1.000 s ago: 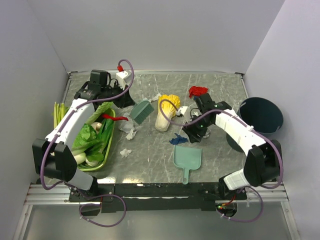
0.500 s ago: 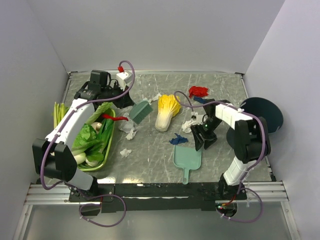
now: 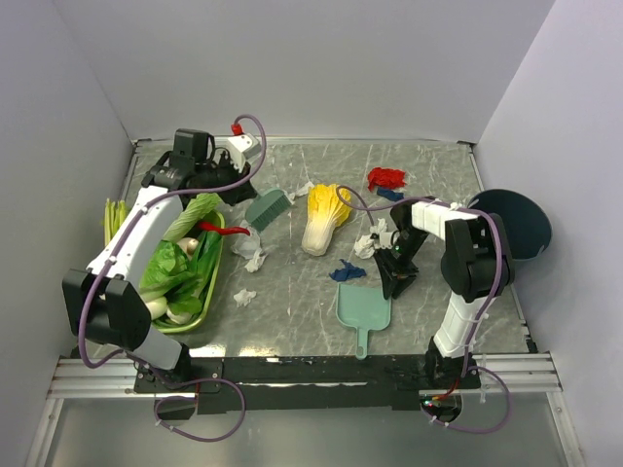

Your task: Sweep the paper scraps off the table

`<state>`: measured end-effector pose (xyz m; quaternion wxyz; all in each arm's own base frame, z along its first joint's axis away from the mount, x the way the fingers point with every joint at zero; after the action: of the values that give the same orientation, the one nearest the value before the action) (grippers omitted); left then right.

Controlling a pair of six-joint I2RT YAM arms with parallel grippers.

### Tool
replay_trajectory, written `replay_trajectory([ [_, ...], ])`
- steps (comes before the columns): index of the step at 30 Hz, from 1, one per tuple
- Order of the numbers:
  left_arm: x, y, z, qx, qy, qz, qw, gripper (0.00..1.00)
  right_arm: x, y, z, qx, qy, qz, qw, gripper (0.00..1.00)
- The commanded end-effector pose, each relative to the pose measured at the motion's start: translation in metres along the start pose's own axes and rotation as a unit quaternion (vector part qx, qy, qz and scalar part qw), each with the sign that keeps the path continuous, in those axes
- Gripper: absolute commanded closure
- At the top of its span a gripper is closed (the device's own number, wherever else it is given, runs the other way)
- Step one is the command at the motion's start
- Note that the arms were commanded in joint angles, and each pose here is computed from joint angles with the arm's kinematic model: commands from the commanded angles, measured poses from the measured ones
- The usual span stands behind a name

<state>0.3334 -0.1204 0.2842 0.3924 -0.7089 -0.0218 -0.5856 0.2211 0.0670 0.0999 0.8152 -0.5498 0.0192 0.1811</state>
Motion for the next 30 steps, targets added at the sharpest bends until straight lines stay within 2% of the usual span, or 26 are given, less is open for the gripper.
replay_trajectory([
  [1,0.010,0.000,0.006,0.003,0.020,-0.008,1.000,0.99,0.002,-0.003,-0.002,-0.012,0.019,0.006,1.000,0.60],
  [6,0.014,0.001,0.008,-0.001,0.021,-0.011,1.000,0.99,0.007,0.002,-0.006,-0.025,0.012,0.012,1.000,0.59],
  [9,0.016,0.001,0.008,-0.002,0.021,-0.015,1.000,0.99,0.011,0.004,-0.005,-0.029,0.000,0.006,1.000,0.65],
  [13,0.014,0.001,0.006,-0.007,0.017,-0.015,1.000,0.99,0.008,0.000,-0.005,-0.036,-0.012,0.001,0.999,0.78],
  [19,0.017,0.001,0.005,-0.015,0.017,-0.025,0.999,0.99,0.006,-0.008,-0.006,-0.047,-0.038,0.004,0.998,0.87],
  [23,0.017,0.001,0.003,-0.019,0.018,-0.026,0.999,0.99,0.021,-0.023,-0.004,-0.058,-0.062,-0.023,0.996,0.92],
  [28,0.012,-0.001,-0.001,-0.026,0.014,-0.027,0.999,0.99,0.046,-0.033,0.000,-0.069,-0.137,-0.049,0.987,0.97],
  [30,0.010,-0.001,-0.002,-0.025,0.015,-0.025,0.999,0.99,0.056,-0.031,0.004,-0.093,-0.205,-0.045,0.973,0.99],
])
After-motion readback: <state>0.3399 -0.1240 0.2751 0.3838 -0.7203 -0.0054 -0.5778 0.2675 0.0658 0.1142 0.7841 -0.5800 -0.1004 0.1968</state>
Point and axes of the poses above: each gripper's point midway between its finger pads, its own y axis out along the fingers, its own z axis along the line the jaws close on, x = y × z, the point moved 8 cm from there along -y, back along the fingers, and after that the axes turned 4 degrees about y, right-handed, at the moved point
